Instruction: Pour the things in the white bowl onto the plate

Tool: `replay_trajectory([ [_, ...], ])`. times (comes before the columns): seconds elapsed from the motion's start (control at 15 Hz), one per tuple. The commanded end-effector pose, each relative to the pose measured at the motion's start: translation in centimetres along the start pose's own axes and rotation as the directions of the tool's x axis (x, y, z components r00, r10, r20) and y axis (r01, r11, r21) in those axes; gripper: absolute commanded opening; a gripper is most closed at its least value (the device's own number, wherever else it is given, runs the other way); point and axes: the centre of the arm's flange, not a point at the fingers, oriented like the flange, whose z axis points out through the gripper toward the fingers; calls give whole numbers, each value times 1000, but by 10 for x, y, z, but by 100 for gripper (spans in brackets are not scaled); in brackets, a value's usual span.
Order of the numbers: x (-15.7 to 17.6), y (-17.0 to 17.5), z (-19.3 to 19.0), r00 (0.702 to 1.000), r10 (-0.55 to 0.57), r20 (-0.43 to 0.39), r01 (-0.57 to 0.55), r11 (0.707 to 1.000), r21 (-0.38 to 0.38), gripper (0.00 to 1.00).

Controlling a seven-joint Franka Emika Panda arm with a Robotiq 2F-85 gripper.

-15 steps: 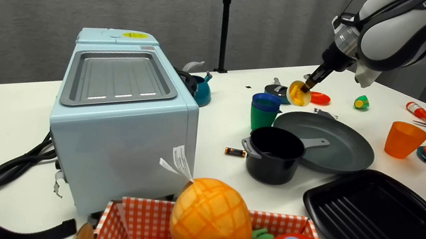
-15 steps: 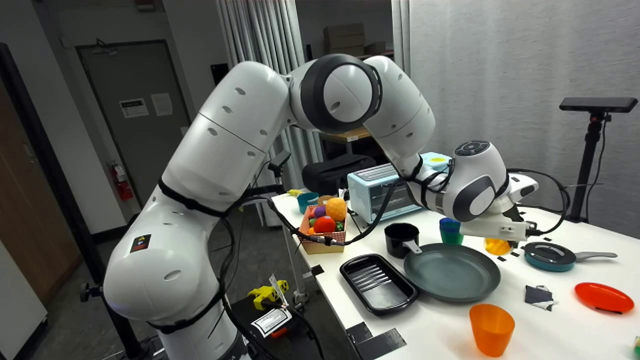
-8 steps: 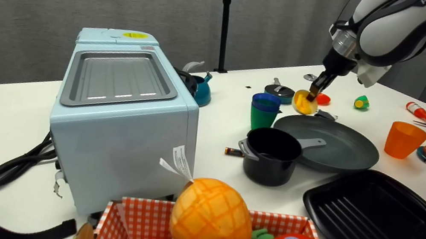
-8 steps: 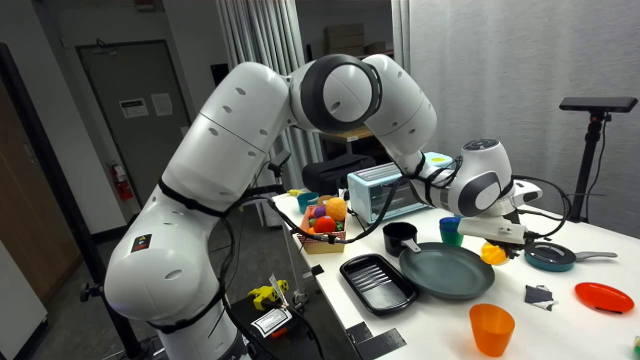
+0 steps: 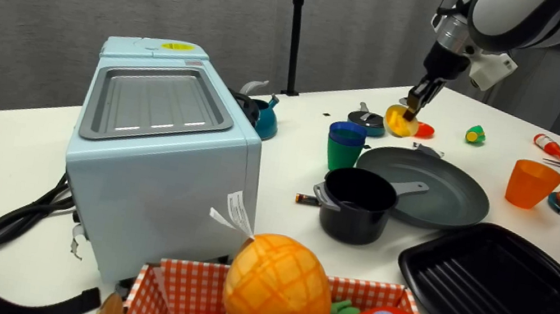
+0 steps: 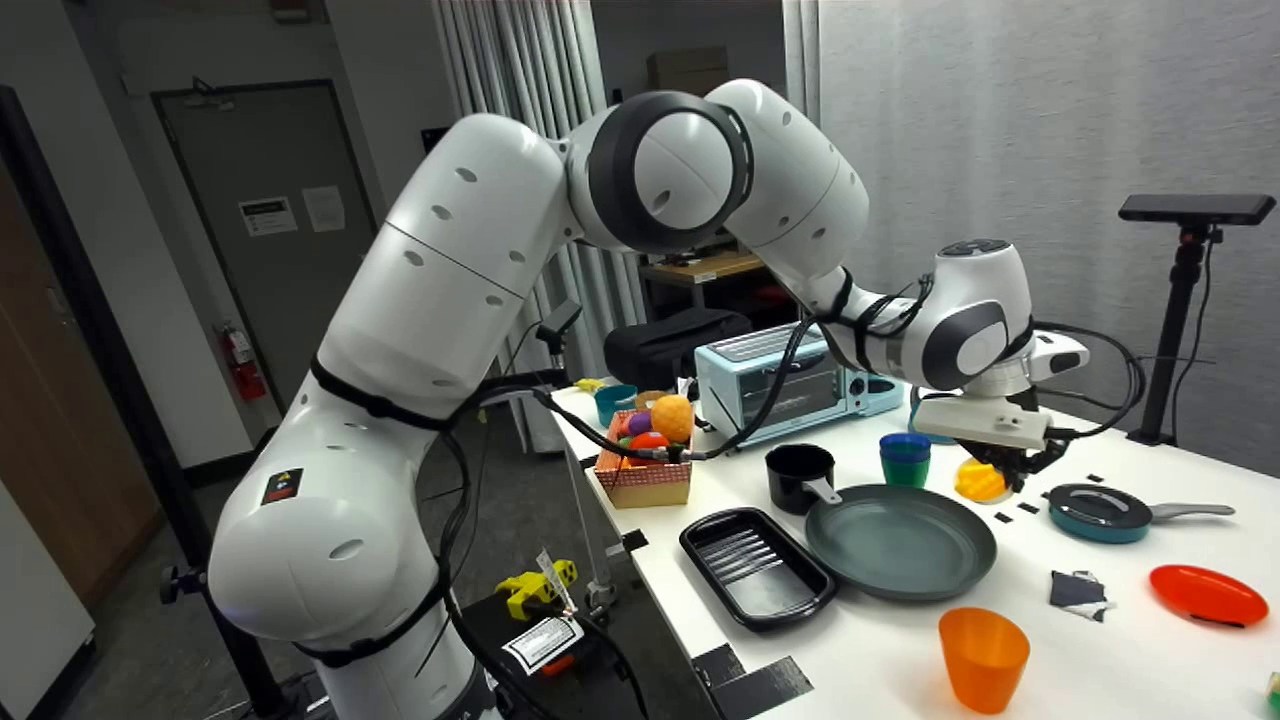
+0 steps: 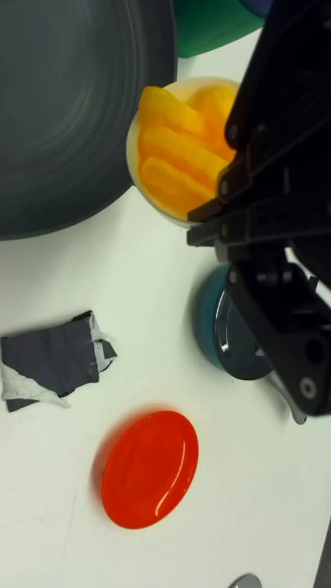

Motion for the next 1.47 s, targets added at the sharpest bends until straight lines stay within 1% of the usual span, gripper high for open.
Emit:
replay_trajectory([
  [0.0, 3, -2, -23, 1000, 17, 17, -18, 999, 47, 1],
  [0.33, 4, -7, -35, 998, 25, 56, -29, 996, 84, 1],
  [0.4, 5, -7, -37, 998, 33, 53, -38, 996, 83, 1],
  [0.47, 7, -11, -26, 999, 26, 41, -28, 998, 59, 1],
  [0.53, 7, -11, -27, 999, 26, 41, -29, 998, 59, 4],
  [1.13, 6, -12, -23, 999, 26, 46, -28, 998, 60, 4],
  [1.2, 6, -12, -23, 999, 26, 46, -28, 998, 60, 1],
  [1.4, 0, -21, -27, 1000, -2, -7, 3, 998, 69, 1],
])
